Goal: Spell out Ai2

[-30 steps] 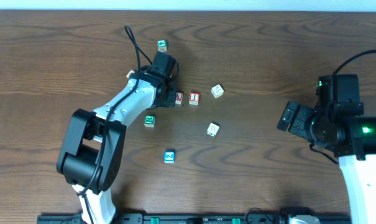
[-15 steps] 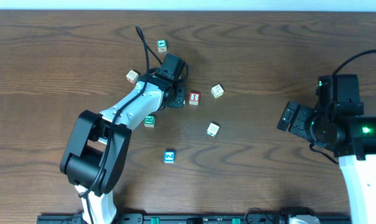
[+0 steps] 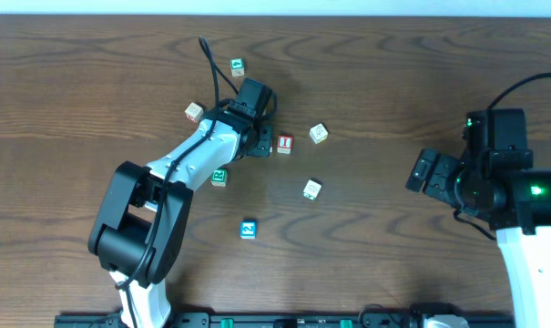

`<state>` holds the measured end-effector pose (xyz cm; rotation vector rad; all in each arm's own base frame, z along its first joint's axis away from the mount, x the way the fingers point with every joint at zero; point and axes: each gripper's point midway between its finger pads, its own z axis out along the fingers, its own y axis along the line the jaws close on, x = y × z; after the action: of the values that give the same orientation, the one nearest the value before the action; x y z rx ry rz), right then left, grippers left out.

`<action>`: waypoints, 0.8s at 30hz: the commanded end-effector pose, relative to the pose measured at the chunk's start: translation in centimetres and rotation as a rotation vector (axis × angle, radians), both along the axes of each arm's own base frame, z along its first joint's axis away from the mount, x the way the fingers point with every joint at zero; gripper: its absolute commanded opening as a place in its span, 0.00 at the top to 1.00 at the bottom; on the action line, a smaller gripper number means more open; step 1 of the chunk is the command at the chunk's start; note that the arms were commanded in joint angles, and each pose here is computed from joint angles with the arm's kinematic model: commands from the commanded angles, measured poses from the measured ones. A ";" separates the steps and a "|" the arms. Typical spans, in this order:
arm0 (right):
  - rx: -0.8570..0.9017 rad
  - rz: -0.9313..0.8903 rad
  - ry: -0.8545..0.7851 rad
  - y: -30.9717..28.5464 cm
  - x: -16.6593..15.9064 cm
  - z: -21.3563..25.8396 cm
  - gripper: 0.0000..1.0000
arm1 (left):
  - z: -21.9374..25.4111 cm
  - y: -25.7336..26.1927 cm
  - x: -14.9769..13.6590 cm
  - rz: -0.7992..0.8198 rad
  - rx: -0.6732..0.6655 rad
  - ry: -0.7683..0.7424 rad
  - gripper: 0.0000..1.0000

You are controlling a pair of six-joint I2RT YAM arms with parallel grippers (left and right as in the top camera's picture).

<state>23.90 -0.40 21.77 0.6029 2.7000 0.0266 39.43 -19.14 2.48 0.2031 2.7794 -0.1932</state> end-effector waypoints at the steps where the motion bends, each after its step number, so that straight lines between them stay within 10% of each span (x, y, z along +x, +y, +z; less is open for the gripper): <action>1: -0.003 0.003 -0.003 -0.1 -0.1 0.0 0.01 | -0.6 0.0 -0.3 0.007 -0.005 0.018 0.82; 24: -0.003 0.003 -0.003 -0.1 -0.1 0.0 0.01 | -0.6 -0.1 -0.3 0.006 -0.007 0.018 0.62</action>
<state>23.90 -0.39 21.77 0.6028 2.7001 0.0271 39.37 -19.29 2.49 0.1910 2.7827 -0.2088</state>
